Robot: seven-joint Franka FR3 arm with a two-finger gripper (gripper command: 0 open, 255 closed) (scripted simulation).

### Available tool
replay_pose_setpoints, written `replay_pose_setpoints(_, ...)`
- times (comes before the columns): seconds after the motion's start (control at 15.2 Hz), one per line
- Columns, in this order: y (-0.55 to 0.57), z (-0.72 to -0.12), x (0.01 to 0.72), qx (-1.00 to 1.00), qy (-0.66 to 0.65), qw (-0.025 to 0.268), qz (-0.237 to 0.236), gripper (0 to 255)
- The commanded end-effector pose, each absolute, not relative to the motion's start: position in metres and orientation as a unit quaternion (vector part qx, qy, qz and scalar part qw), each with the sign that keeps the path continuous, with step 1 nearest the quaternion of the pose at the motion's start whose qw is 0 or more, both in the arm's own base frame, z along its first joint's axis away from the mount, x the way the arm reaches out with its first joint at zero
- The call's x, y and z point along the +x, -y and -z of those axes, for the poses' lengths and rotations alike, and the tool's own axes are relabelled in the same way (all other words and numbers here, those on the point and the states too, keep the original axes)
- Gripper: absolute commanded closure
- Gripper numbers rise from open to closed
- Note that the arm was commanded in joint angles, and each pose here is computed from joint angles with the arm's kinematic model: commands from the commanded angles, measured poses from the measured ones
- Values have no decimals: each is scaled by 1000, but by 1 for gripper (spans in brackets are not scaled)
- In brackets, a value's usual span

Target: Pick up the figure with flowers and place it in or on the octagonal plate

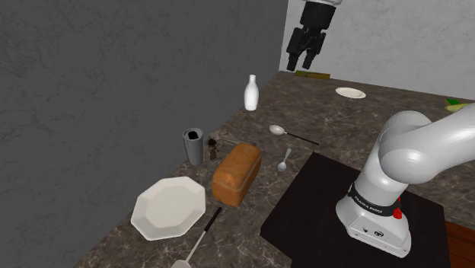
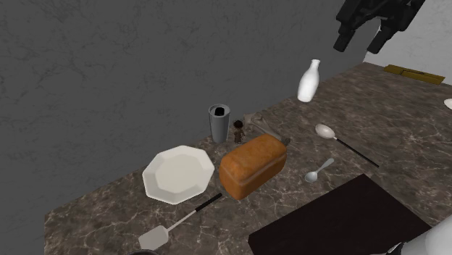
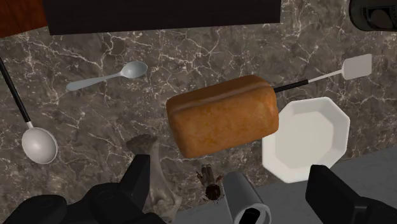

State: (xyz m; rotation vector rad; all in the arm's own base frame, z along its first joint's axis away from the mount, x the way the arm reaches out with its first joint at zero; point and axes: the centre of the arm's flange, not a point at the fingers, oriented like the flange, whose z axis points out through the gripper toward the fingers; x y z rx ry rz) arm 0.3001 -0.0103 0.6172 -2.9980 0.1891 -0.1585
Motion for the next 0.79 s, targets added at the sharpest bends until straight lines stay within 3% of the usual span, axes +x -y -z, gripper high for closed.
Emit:
replay_pose_setpoints(0.0,10,-617,300,-994,-63,67,53,0)
replay_pose_setpoints(0.73,-4,-504,386,-992,-78,79,65,0)
